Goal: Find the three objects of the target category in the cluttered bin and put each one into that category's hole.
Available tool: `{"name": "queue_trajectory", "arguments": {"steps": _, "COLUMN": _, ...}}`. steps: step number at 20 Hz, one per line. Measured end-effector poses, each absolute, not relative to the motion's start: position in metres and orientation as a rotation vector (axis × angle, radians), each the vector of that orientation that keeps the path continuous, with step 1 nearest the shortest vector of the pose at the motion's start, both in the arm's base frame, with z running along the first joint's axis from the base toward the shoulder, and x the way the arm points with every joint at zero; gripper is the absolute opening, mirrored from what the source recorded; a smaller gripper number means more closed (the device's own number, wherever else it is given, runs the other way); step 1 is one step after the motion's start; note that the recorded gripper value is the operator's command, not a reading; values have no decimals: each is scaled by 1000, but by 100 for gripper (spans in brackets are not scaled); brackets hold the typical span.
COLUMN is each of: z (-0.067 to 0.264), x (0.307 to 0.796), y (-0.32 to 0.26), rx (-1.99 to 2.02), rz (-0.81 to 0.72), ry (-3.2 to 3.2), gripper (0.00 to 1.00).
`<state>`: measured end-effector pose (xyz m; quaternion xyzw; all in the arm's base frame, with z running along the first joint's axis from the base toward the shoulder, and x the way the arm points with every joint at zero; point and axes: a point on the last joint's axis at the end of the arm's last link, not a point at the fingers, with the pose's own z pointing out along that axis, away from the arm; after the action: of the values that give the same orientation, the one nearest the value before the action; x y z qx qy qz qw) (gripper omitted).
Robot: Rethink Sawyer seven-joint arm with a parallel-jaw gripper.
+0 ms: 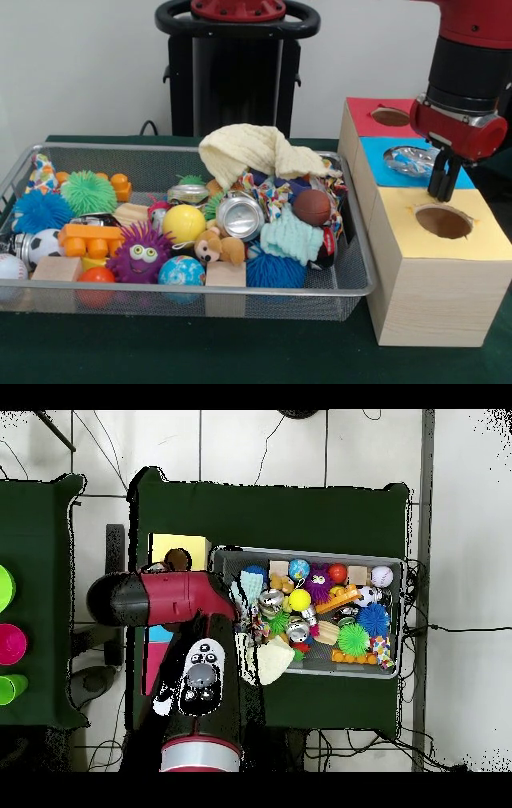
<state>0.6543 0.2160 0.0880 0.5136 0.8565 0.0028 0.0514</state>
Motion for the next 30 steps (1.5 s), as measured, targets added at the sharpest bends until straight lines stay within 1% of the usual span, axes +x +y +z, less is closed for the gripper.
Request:
{"name": "queue_trajectory", "arguments": {"steps": 13, "z": 88, "x": 634, "y": 200, "rx": 1612, "rz": -27, "ry": 2615, "gripper": 0}}
{"name": "queue_trajectory", "arguments": {"steps": 30, "z": 88, "x": 634, "y": 200, "rx": 1615, "rz": -23, "ry": 2615, "gripper": 0}}
